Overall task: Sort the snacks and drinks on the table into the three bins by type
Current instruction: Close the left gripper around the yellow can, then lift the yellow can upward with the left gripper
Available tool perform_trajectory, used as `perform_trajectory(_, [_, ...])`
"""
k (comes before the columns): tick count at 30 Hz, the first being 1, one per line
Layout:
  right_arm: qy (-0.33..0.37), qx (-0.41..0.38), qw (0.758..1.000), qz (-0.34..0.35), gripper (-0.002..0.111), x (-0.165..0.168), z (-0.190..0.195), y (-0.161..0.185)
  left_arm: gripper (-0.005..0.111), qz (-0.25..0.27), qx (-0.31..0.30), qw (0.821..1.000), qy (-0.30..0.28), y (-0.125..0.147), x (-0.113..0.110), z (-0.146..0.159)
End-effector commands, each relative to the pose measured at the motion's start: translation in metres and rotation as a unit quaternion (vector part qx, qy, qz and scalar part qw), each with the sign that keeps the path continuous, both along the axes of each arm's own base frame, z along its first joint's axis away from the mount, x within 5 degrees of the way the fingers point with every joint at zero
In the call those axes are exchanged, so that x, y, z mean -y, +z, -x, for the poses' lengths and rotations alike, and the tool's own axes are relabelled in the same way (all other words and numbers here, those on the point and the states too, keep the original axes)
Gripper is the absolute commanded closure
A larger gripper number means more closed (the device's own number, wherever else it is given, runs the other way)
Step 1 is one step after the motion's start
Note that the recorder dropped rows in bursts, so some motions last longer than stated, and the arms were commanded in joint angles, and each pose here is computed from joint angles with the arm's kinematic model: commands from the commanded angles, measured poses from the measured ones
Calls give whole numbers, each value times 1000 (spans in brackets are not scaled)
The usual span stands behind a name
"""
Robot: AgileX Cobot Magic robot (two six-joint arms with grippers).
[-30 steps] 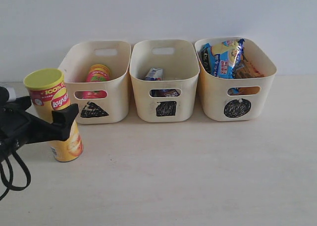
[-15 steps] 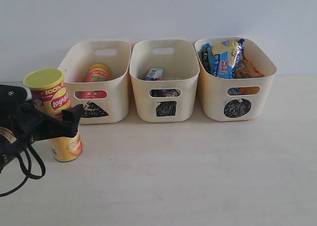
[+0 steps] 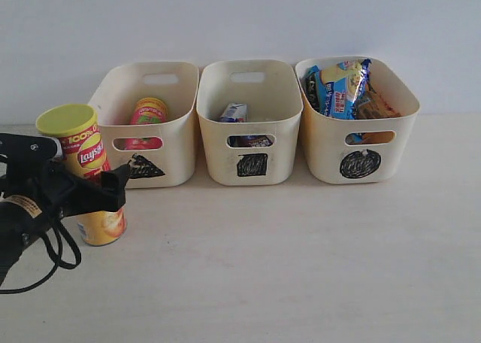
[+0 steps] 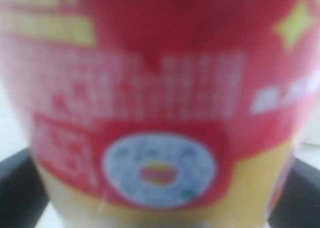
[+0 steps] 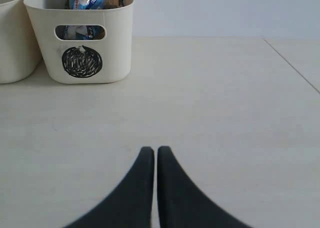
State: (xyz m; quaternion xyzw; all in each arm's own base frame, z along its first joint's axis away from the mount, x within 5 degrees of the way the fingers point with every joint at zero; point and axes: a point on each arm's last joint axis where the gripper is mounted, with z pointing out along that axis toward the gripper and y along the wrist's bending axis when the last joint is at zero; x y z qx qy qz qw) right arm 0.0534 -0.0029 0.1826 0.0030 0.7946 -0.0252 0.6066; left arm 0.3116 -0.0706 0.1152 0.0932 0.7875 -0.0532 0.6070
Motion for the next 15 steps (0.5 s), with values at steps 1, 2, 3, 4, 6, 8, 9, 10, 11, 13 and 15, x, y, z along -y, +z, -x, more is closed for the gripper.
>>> perform_trajectory(1, [-3,7,1000,-1,108,0,0,0,37,-2,0,1000,6,-3,0,-4])
perform_trajectory(2, [-3,7,1000,-1,108,0,0,0,43,-2,0,1000,6,-4,0,-5])
perform_trajectory(3, [-3,7,1000,-1,108,0,0,0,48,-2,0,1000,6,-4,0,-6])
perform_trajectory(4, [-3,7,1000,-1,108,0,0,0,56,-2,0,1000,6,-4,0,-6])
perform_trajectory(6, [-3,7,1000,-1,108,0,0,0,70,-2,0,1000,6,-4,0,-6])
perform_trajectory(8, [-3,7,1000,-1,108,0,0,0,88,-1,-1,1000,8,-4,0,-6])
perform_trajectory(9, [-3,7,1000,-1,108,0,0,0,96,-1,-1,1000,9,-4,0,-6])
perform_trajectory(10, [-3,7,1000,-1,108,0,0,0,102,-2,-1,1000,9,-4,0,-6])
perform_trajectory(11, [-3,7,1000,-1,108,0,0,0,102,-2,-2,1000,11,-5,-1,-6])
perform_trajectory(13, [-3,7,1000,-1,108,0,0,0,102,0,-5,1000,18,-6,-2,-4])
perform_trajectory(15, [-3,7,1000,-1,108,0,0,0,102,2,-6,1000,26,-5,-4,-2])
